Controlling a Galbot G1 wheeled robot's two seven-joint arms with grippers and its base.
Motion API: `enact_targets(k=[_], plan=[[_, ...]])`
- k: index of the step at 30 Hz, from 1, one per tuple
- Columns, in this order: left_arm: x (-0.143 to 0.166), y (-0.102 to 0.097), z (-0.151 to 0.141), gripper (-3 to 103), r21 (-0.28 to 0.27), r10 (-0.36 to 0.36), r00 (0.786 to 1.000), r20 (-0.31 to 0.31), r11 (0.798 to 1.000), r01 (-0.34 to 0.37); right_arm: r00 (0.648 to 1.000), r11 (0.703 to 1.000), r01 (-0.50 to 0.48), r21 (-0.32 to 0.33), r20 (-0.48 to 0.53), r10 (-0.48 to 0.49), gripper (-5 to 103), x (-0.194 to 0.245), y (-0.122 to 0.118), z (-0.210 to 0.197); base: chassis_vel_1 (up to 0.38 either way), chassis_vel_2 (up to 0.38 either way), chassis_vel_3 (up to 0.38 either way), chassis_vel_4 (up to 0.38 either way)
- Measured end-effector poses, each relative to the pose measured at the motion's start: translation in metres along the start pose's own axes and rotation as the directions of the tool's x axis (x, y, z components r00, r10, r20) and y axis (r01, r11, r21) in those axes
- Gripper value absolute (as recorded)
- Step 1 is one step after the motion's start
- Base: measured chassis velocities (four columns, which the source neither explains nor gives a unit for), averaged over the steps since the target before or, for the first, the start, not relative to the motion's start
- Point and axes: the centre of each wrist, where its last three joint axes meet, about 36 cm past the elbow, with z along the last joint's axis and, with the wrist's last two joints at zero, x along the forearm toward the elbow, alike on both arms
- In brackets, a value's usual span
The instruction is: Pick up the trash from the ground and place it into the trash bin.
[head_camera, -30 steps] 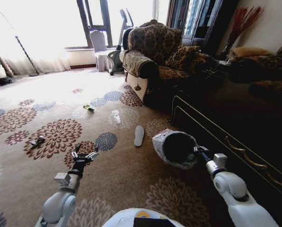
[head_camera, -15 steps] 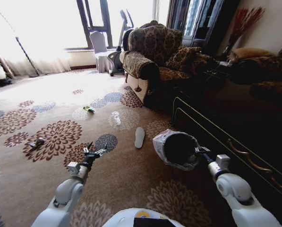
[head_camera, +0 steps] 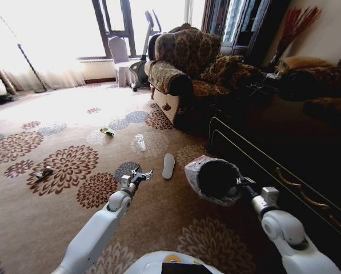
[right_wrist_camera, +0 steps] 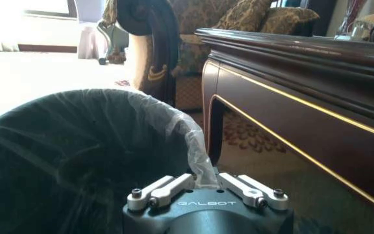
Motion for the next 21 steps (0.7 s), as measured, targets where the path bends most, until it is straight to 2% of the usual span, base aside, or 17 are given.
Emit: enact_targets(k=[13,21], plan=[[0.026,-0.006,0.013,100,0.001,0.003,0.999,-0.037,1.0,-0.003,1.0,1.0,0.011,-0.007,0.0,-0.011,1,-0.005,-0.005,0.004,-0.021,0.014,0.015,-0.019],[0.043,0.006,0.016,100,-0.011,-0.019,0.999,-0.039,1.0,0.019,1.0,1.0,0.014,-0.013,-0.014,-0.014,1,-0.004,-0.004,0.009,-0.18,0.173,0.191,-0.165]])
